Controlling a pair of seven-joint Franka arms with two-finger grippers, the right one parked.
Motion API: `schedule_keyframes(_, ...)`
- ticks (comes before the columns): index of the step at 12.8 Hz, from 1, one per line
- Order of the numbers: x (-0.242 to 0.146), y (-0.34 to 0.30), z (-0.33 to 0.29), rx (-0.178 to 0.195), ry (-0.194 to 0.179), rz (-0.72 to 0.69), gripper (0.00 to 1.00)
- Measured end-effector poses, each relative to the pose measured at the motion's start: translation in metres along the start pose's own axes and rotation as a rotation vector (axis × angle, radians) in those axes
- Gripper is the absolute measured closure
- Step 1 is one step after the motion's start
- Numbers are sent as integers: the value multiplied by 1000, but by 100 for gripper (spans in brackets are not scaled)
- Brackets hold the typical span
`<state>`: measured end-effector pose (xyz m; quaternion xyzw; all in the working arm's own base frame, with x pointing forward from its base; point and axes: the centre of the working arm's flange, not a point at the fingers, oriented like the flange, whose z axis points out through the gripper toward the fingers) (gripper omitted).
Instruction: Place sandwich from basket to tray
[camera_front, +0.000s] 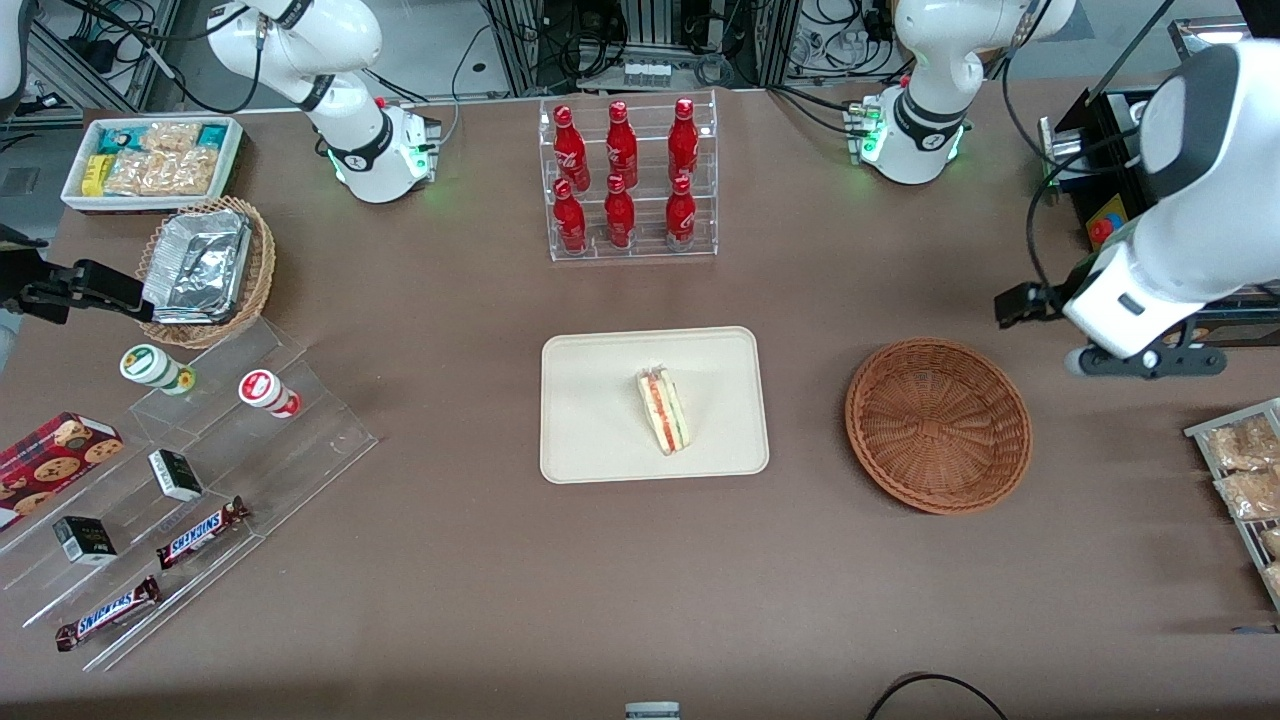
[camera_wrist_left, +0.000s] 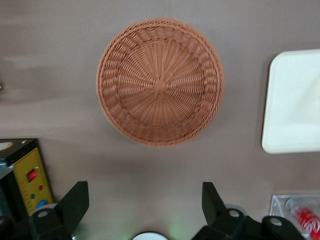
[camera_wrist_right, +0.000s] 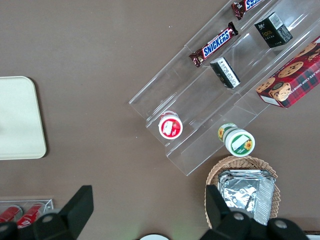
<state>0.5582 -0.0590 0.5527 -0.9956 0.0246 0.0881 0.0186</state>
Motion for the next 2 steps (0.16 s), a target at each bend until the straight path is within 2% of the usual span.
schedule_keyframes(2,-14,-7,-16,4,11,9,0)
